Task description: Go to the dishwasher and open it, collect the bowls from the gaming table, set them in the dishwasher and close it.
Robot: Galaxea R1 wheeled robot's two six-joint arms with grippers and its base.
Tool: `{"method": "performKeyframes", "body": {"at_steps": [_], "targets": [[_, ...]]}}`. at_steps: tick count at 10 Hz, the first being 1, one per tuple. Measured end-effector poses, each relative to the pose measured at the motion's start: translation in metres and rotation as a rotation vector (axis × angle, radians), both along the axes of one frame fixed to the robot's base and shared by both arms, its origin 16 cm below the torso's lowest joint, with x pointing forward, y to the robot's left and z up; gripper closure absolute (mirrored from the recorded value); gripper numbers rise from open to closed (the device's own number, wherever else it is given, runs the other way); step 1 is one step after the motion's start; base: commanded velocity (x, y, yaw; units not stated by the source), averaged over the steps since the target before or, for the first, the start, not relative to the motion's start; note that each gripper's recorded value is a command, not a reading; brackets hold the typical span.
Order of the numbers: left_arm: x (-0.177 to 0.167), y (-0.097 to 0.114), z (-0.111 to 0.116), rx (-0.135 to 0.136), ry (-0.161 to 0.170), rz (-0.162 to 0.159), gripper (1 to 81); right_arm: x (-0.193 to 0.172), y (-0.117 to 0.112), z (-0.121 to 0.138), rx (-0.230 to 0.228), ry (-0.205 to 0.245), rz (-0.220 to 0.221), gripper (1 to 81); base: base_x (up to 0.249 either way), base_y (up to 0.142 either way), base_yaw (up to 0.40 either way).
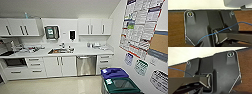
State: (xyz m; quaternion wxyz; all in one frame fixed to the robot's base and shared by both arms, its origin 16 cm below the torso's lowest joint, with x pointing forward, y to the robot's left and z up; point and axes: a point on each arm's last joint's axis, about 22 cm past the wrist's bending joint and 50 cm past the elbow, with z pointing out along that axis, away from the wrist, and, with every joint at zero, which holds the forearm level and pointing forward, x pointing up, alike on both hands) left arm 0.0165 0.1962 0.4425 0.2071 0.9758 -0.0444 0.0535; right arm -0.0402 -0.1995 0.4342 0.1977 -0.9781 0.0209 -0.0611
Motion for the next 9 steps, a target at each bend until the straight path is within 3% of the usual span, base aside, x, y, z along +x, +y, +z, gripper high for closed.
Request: {"method": "performKeyframes", "body": {"at_steps": [9], "targets": [[-0.0037, 0.0008, -0.0004, 0.001, 0.004, -0.001, 1.0, -0.0002, 0.0079, 0.0005, 0.009, -0.001, 0.004, 1.0, 0.093, 0.000, 0.000]]}}
